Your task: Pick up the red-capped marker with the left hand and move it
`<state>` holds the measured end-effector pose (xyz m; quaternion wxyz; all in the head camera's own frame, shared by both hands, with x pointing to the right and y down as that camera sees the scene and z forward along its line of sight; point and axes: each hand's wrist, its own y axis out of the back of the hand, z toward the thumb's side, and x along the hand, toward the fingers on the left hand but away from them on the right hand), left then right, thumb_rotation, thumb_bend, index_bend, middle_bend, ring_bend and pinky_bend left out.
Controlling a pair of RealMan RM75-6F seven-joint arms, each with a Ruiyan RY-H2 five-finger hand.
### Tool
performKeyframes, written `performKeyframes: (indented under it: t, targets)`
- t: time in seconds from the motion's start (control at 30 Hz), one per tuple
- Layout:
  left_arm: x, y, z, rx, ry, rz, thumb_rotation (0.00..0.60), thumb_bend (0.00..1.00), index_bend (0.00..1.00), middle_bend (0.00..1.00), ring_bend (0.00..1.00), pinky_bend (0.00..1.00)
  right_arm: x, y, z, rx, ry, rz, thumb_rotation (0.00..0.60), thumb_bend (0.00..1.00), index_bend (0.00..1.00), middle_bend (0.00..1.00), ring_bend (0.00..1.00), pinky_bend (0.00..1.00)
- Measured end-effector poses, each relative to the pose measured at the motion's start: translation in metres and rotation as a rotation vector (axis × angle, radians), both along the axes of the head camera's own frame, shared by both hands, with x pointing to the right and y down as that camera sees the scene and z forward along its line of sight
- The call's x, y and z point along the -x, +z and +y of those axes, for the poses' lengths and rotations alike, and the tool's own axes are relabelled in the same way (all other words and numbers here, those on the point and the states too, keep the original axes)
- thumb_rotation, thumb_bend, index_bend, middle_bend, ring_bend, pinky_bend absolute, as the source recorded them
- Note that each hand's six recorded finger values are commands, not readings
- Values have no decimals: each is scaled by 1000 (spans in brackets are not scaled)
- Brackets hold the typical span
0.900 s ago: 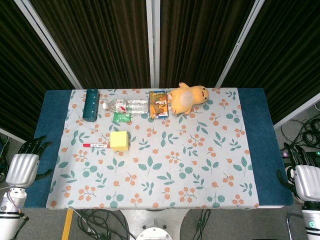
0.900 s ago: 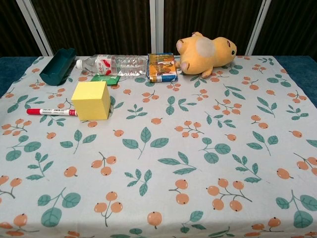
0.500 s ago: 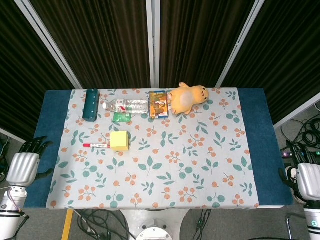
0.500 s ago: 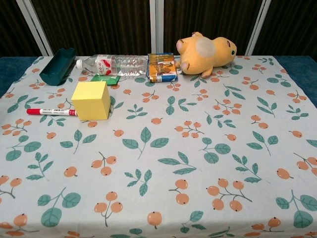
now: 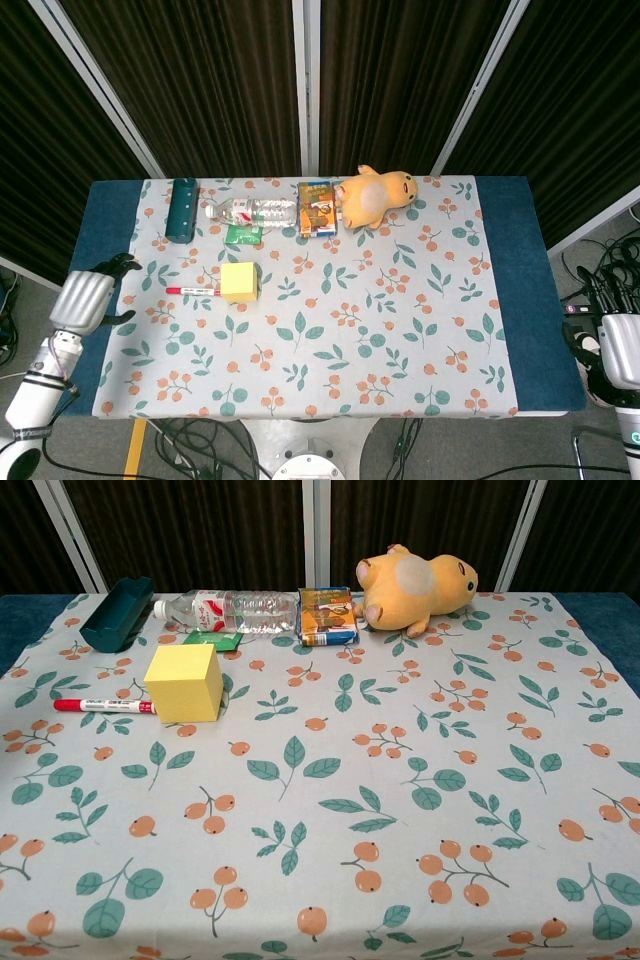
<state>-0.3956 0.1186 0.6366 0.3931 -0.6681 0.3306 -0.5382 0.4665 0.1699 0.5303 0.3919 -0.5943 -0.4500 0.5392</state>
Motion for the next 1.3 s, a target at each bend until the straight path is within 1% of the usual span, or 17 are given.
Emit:
performKeyframes:
  t: [0.1, 0.17, 0.33, 0.53, 0.57, 0.63, 0.7, 0.77, 0.83, 0.9, 0.93, 1.0, 1.2, 1.3]
  targets:
    - [-8, 18, -10, 31, 8, 2, 600, 120, 430, 454, 720, 899, 2, 0, -3, 1, -10, -5, 600, 301, 57, 149, 53, 166]
    - [-13, 29, -14, 54, 8, 0, 600, 121, 431, 462, 744, 920, 4, 1, -4, 3, -16, -7, 600, 301, 57, 149, 53, 166]
    - [-30, 62, -25, 111, -1, -7, 600, 122, 432, 466, 754, 931, 7, 2, -6, 8, -27, -12, 600, 301, 57, 149, 53, 166]
    - [-47, 94, -27, 166, -8, -49, 600, 121, 432, 466, 753, 931, 8, 2, -6, 11, -30, -13, 600, 301, 57, 148, 53, 166]
    - [-50, 98, -26, 174, -11, -54, 600, 121, 432, 466, 746, 927, 8, 2, -5, 12, -29, -14, 600, 301, 57, 148, 53, 166]
    - [-55, 105, -27, 187, -16, -69, 600, 121, 435, 466, 689, 911, 8, 3, -6, 14, -28, -14, 600, 301, 57, 148, 53, 166]
    - [-58, 111, -28, 194, -26, -82, 600, 121, 470, 466, 494, 855, 8, 3, -6, 15, -27, -14, 600, 301, 57, 148, 53, 166]
    - [-62, 115, -28, 193, -31, -94, 600, 121, 499, 471, 414, 813, 8, 3, -6, 15, -25, -15, 600, 301, 57, 148, 53, 166]
    - [-66, 118, -29, 181, -30, -111, 600, 128, 516, 480, 413, 797, 7, 2, -5, 15, -22, -14, 600, 301, 57, 148, 53, 166]
    - [-70, 121, -29, 169, -35, -125, 600, 146, 532, 486, 409, 757, 6, 2, -5, 16, -18, -12, 600, 301, 57, 148, 53, 166]
    - [-72, 123, -29, 164, -42, -128, 600, 153, 537, 486, 394, 718, 5, 2, -5, 17, -16, -12, 600, 301, 57, 148, 53, 166]
    - [-74, 126, -27, 164, -55, -128, 600, 161, 548, 487, 336, 595, 5, 2, -4, 19, -15, -13, 600, 301, 57, 148, 53, 166]
    - [-77, 131, -24, 148, -83, -136, 600, 191, 553, 488, 281, 434, 3, 3, -4, 21, -9, -12, 600, 301, 57, 148, 53, 166]
    - [-78, 135, -23, 153, -93, -140, 600, 210, 554, 506, 272, 381, 3, 3, -4, 22, -7, -14, 600, 301, 57, 148, 53, 166]
